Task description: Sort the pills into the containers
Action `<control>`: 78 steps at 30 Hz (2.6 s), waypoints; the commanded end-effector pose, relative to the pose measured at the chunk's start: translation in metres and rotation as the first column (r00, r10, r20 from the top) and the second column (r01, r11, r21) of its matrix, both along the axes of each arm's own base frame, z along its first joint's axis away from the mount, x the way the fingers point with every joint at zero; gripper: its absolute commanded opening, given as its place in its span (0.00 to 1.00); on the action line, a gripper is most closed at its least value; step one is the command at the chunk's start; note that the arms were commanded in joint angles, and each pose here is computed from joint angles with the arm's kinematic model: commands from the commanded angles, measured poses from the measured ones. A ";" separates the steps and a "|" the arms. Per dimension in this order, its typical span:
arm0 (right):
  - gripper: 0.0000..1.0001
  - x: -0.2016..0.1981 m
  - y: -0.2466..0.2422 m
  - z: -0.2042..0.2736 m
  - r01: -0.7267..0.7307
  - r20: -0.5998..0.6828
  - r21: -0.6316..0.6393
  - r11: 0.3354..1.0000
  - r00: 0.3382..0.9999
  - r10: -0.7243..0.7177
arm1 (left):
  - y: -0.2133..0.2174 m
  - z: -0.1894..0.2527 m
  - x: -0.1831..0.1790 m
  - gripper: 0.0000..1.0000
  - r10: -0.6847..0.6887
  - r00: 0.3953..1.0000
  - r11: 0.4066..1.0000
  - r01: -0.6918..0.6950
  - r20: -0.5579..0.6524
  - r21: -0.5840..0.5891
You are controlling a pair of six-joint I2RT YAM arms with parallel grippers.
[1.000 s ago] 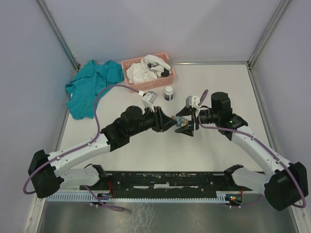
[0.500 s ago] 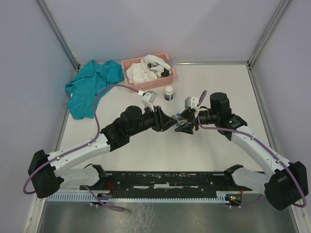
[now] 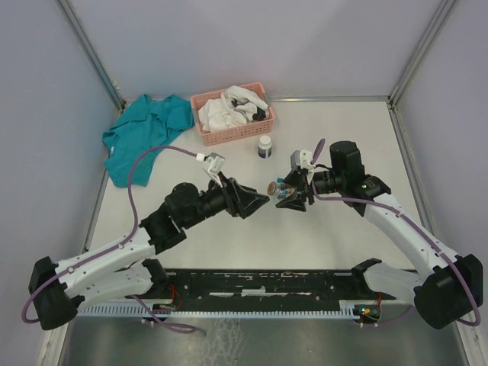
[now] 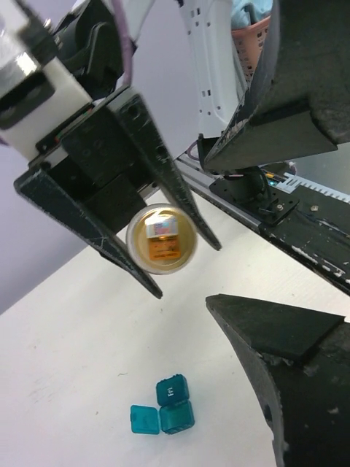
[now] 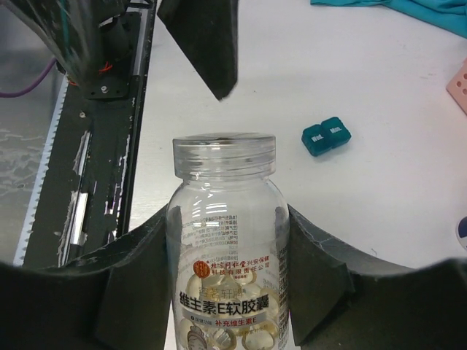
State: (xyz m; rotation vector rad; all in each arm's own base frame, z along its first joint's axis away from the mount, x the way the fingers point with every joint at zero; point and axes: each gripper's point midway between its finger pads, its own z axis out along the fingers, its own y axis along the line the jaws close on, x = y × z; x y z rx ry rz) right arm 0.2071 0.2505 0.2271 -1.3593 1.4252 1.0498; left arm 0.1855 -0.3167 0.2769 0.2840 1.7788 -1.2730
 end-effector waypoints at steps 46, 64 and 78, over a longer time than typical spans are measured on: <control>0.01 -0.016 -0.041 -0.018 -0.210 0.120 -0.098 0.973 0.968 0.221 | -0.010 -0.002 -0.022 0.99 -0.123 0.604 0.986 0.162 0.788 0.030; 0.01 -0.028 -0.038 0.000 -0.233 0.158 -0.039 0.972 0.959 0.237 | 0.013 -0.006 -0.030 0.99 -0.066 0.621 0.992 0.126 0.781 -0.016; 0.03 -0.020 -0.041 -0.010 -0.207 0.161 -0.079 0.975 0.963 0.217 | -0.036 -0.006 -0.014 0.81 -0.196 0.480 0.979 0.138 0.855 0.147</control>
